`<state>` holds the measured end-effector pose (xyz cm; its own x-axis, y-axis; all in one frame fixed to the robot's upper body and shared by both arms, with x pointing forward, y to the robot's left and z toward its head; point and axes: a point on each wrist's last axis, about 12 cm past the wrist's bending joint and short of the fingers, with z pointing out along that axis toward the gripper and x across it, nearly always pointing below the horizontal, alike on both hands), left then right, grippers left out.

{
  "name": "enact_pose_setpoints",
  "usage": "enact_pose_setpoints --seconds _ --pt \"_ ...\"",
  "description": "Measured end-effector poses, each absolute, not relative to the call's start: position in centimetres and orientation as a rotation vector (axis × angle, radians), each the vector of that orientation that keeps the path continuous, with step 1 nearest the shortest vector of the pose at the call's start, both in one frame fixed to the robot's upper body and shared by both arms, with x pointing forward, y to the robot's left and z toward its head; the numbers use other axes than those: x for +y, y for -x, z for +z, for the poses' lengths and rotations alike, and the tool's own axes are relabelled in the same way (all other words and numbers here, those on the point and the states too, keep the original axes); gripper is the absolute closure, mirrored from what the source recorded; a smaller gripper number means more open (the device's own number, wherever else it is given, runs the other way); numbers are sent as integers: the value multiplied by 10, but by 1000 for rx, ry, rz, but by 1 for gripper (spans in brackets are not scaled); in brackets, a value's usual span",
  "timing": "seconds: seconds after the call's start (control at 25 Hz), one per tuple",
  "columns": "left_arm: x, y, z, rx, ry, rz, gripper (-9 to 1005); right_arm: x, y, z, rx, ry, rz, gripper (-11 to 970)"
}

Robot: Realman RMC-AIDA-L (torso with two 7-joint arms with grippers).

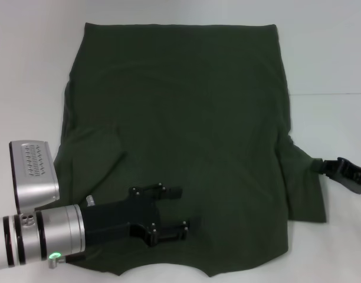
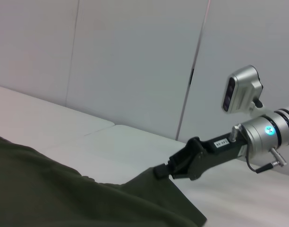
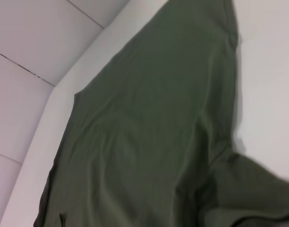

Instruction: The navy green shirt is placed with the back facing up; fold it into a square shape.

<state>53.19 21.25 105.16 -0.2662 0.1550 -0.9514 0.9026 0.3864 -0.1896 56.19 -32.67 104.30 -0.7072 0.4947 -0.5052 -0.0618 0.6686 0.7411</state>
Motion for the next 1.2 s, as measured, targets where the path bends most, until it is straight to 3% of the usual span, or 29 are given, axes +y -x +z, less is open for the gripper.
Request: enact_pose_setpoints --seconds 0.76,1.2 --pt "215 -533 1051 1709 -905 -982 223 -353 -596 1073 2140 -267 810 951" --pt "215 -533 1052 1719 -883 -997 224 -368 -601 1077 2150 -270 707 951"
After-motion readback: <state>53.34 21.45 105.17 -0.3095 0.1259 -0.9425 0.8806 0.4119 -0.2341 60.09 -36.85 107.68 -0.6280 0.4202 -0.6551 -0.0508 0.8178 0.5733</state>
